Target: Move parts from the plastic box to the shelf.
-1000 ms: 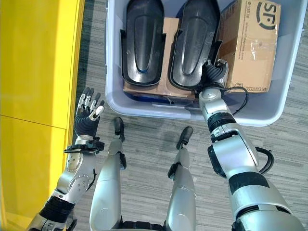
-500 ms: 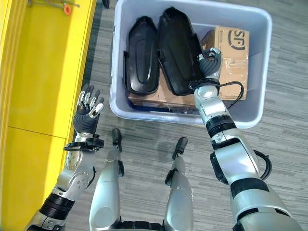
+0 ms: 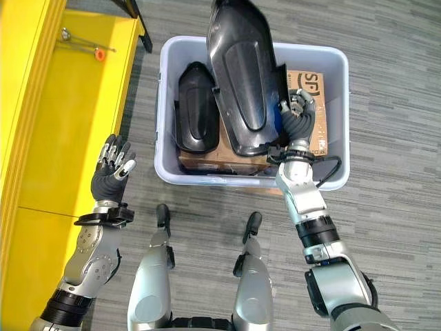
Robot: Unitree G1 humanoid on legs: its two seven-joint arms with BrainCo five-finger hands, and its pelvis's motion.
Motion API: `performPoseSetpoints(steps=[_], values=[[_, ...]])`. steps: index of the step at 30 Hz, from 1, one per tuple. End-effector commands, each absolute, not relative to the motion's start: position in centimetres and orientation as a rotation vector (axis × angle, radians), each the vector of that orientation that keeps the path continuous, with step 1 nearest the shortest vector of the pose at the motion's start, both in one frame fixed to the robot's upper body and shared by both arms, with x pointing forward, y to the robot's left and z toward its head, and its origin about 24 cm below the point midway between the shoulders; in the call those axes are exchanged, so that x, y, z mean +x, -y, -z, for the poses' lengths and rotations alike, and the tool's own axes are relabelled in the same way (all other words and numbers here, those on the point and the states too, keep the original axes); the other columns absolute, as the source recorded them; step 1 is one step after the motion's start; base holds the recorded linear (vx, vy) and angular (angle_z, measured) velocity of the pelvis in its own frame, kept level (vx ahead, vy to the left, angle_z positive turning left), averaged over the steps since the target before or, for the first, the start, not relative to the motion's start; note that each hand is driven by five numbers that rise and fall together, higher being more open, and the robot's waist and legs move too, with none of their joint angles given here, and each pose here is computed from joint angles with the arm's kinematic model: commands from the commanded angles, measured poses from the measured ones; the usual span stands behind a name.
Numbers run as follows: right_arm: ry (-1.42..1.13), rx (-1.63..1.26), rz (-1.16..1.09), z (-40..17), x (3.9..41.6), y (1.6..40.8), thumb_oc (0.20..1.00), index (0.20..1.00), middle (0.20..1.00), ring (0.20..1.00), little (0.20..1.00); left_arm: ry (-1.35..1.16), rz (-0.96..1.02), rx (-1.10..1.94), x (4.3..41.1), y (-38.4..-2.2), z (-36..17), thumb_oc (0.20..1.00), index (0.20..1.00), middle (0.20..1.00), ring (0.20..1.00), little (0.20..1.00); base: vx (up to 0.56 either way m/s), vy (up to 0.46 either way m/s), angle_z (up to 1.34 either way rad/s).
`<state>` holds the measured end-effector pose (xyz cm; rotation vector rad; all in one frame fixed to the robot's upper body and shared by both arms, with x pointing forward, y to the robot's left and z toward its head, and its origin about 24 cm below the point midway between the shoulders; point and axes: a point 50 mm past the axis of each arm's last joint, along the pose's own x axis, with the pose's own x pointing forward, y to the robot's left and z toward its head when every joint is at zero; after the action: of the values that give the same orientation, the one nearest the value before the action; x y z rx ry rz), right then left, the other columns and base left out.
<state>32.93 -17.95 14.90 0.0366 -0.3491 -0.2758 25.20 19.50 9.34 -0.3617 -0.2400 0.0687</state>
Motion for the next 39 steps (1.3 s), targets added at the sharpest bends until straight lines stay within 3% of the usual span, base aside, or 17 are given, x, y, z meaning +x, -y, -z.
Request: performPoseSetpoints(steps=[1, 10, 19, 29, 39], values=[[0.468, 0.157, 0.251, -15.9, 31.3, 19.0, 0.2, 0.2, 0.2, 0.2, 0.2, 0.256, -0.035, -0.344, 24.1, -19.7, -9.4, 1.0, 1.0, 1.0, 1.0, 1.0, 0.03, -0.022, -0.04], [0.345, 0.324, 0.157, -12.0, 28.7, 18.8, 0.2, 0.2, 0.2, 0.2, 0.2, 0.162, -0.131, -0.337, 22.5, -21.9, -6.9, 1.0, 1.0, 1.0, 1.0, 1.0, 0.02, -0.084, -0.06], [0.415, 0.337, -0.036, -14.4, 28.9, 16.8, 0.2, 0.2, 0.2, 0.2, 0.2, 0.118, -0.279, -0.377, 20.2, -23.7, -5.2, 1.0, 1.0, 1.0, 1.0, 1.0, -0.07, -0.2, -0.13], [0.415, 0.323, 0.072, -13.2, 26.8, 19.9, 0.2, 0.2, 0.2, 0.2, 0.2, 0.108, -0.168, -0.438, 21.6, -21.4, -5.0, 1.0, 1.0, 1.0, 1.0, 1.0, -0.19, -0.256, 1.11], [0.357, 0.426, 0.163, -10.9, 24.3, 21.8, 0.2, 0.2, 0.2, 0.2, 0.2, 0.111, -0.198, -0.366, 20.7, -22.6, -5.1, 1.0, 1.0, 1.0, 1.0, 1.0, -0.08, 0.199, 0.88]])
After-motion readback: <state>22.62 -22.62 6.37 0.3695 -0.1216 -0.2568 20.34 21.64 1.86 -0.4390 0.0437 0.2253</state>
